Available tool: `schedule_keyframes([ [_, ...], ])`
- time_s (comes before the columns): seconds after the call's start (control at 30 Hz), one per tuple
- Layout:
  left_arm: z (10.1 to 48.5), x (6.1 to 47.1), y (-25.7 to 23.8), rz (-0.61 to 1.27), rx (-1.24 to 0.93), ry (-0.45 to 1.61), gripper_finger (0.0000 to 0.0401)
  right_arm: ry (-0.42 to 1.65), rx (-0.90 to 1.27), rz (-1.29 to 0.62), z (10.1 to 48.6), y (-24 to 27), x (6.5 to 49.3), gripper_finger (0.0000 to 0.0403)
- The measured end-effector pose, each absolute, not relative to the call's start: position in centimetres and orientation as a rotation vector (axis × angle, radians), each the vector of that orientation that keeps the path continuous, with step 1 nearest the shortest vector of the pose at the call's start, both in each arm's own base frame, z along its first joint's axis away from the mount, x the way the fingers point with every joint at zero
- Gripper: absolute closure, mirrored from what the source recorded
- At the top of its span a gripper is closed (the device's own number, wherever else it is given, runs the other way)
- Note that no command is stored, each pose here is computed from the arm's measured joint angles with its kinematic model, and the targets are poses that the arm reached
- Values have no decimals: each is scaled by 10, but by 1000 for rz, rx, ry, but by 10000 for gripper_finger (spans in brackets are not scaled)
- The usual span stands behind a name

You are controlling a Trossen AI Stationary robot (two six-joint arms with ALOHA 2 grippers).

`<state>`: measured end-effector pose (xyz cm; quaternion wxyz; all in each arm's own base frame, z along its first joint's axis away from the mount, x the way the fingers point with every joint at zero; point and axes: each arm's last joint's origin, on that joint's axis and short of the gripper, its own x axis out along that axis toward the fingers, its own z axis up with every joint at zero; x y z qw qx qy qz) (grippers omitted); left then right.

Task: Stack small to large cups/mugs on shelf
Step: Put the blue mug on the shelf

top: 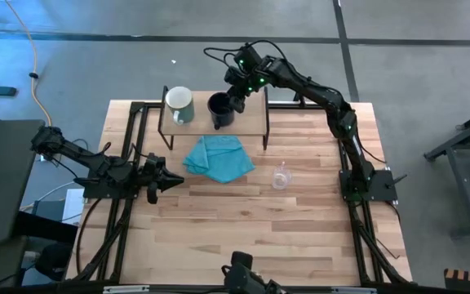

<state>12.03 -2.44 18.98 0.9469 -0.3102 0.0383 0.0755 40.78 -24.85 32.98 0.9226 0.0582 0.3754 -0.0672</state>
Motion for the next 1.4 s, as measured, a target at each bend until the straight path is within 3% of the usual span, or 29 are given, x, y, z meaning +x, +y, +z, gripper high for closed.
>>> schedule_keyframes([
  [0.2,190,120,-24,154,-640,78,375,780,76,-112,329,-248,407,310],
  [1.03,190,120,-24,155,-643,78,375,671,45,-163,335,-254,416,311],
  [1.4,188,120,-24,160,-636,96,375,718,54,-134,322,-250,422,311],
])
